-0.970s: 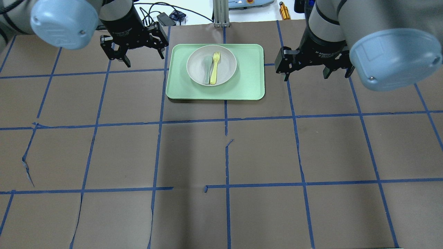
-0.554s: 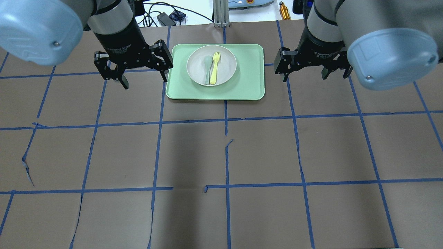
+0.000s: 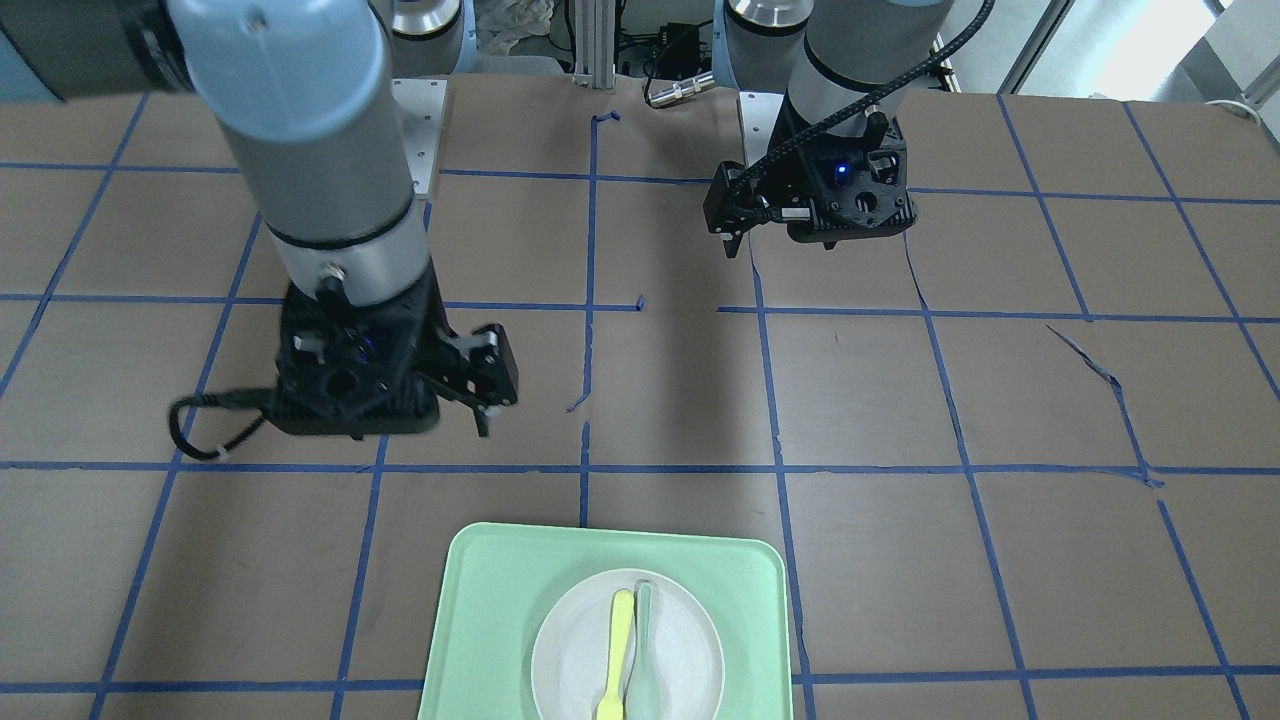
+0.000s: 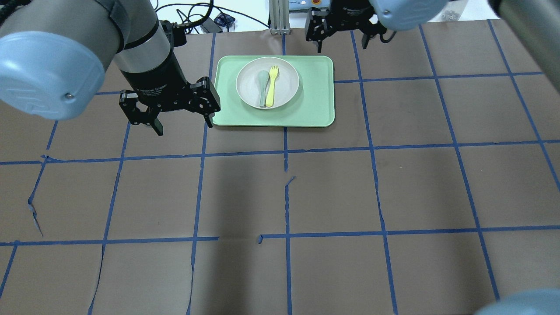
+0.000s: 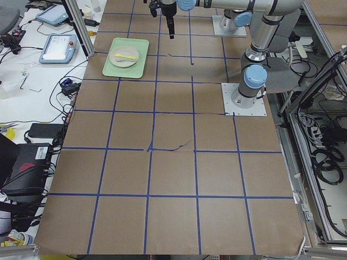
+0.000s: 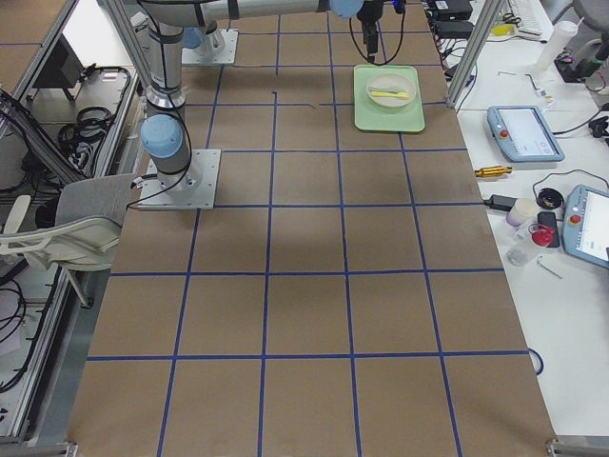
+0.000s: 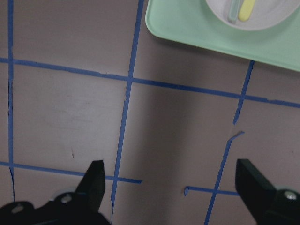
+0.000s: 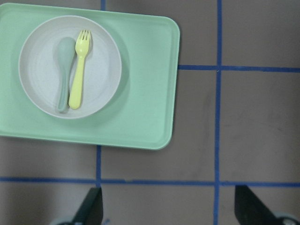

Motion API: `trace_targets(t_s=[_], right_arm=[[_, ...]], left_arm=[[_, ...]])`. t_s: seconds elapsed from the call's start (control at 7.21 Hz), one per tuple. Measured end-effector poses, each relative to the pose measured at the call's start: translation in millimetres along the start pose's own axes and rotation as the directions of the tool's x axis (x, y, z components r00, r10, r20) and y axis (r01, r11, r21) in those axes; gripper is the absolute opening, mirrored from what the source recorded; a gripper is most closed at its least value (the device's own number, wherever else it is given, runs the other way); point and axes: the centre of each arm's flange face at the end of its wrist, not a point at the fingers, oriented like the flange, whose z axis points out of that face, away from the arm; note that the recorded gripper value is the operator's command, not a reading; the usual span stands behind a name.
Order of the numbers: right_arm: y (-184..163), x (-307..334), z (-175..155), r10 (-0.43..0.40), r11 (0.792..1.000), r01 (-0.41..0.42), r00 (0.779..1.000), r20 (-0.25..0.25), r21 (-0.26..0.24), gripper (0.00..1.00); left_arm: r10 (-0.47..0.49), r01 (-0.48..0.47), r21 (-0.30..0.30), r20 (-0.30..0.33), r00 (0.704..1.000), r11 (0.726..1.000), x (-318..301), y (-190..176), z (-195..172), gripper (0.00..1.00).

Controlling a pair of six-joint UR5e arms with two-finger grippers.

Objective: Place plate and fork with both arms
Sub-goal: 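Reach the right gripper over the plate and grasp the yellow fork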

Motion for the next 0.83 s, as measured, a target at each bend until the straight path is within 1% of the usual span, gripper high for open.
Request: trace_targets(t_s=[0.14,0.28,0.42,0.55,0.69,0.83], right_arm=[[-19.4,-30.8,35.5,0.019,1.000,-0.019,1.000,0.008,-0.001,1.00],[-31.7,-63.0,84.0,0.030,1.000,-0.030,0.999,0.020,0.005,1.00],[-37.2,-89.8,133.5,0.035,0.999,-0.035,0.999,0.032,0.005,0.78],[-39.4,-108.6,176.7,0.037,0.999,-0.037,0.998,0.047,0.000,0.73],[-42.3,-119.8,216.1,0.042,0.999,-0.041,0.997,0.064,-0.012,0.71],[-44.2,-125.0,239.0,0.044,0.999,-0.042,0.996,0.072,-0.022,0.69]], left_arm=[[0.000,0.000,0.001,0.001,1.000,1.000,-0.3,0.7,-0.1,1.00],[-0.001,0.001,-0.001,0.002,1.000,1.000,-0.4,1.1,0.9,1.00],[-0.002,0.002,-0.002,0.002,1.000,1.000,-0.7,1.9,2.3,1.00],[-0.003,0.003,-0.001,0.002,1.000,1.000,-0.9,2.5,3.1,1.00],[-0.003,0.003,0.001,0.001,1.000,1.000,-0.9,2.6,3.2,1.00],[-0.004,0.004,0.004,0.001,1.000,1.000,-0.9,2.4,3.1,1.00]])
